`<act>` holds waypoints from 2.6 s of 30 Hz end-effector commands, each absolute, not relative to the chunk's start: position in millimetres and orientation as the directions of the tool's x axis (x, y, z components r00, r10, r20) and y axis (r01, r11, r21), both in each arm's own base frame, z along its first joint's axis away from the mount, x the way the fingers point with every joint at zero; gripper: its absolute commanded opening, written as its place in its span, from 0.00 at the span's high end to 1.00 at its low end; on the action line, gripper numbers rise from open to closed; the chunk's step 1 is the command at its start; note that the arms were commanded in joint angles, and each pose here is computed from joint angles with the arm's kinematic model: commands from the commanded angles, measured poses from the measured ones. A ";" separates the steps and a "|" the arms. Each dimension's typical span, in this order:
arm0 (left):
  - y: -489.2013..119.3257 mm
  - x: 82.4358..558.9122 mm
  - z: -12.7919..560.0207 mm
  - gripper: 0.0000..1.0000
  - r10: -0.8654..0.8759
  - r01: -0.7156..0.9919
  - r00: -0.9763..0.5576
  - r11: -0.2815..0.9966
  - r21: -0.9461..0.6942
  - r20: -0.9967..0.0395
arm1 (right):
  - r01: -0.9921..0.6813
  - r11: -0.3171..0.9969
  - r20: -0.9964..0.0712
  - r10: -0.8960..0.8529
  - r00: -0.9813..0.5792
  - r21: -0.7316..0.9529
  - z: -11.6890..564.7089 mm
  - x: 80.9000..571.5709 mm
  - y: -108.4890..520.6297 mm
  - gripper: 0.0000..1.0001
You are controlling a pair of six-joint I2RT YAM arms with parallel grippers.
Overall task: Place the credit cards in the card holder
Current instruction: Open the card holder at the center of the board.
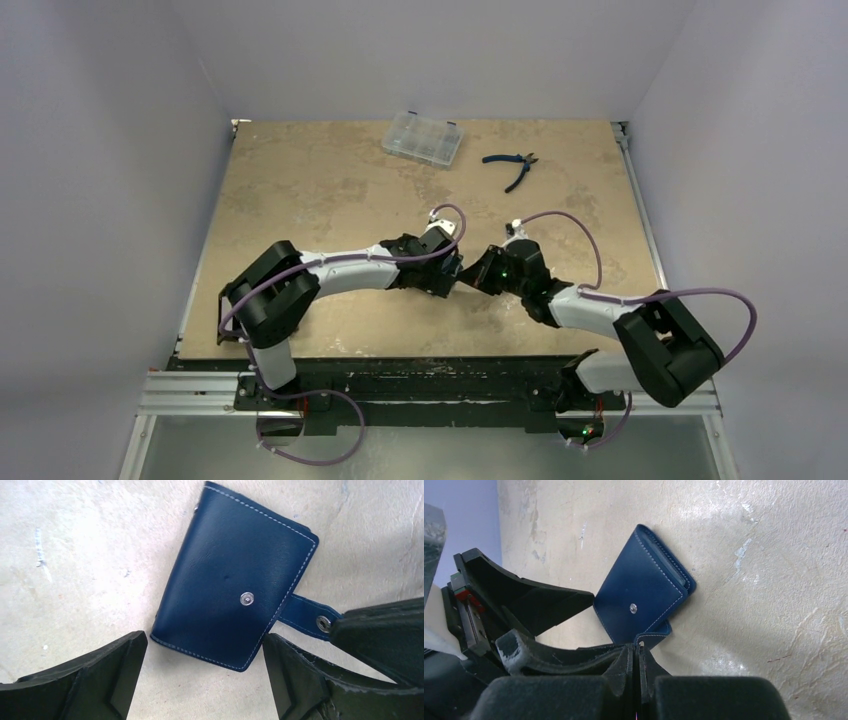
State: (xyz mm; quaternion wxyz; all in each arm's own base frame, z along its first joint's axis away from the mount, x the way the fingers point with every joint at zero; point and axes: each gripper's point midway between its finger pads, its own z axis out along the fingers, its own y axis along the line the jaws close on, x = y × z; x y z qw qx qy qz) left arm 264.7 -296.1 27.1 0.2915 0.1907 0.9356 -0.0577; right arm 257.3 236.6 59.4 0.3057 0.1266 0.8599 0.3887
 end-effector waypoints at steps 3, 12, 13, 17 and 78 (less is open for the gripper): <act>-280.7 299.9 69.2 0.12 0.269 0.289 -0.708 0.954 0.080 -0.653 | -0.048 0.669 -0.461 0.456 -0.761 0.742 72.0 257.5 231.0 1.00; -259.0 339.0 79.6 0.17 0.094 0.235 -0.799 0.958 -0.166 -0.594 | -0.151 0.747 -0.512 0.279 -0.812 0.647 64.2 249.5 231.9 1.00; -261.8 339.4 75.8 0.17 0.086 0.235 -0.814 0.953 -0.190 -0.575 | -0.162 0.749 -0.511 0.262 -0.819 0.642 63.8 248.2 233.1 1.00; -265.3 350.7 74.0 0.16 0.033 0.211 -0.830 0.943 -0.258 -0.557 | -0.192 0.741 -0.508 0.225 -0.831 0.643 64.5 242.8 235.6 1.00; -304.9 269.8 120.6 1.00 -0.446 -0.135 -0.895 0.218 -0.967 0.025 | -0.112 0.875 -0.547 0.190 -0.815 0.471 72.2 293.3 245.0 0.18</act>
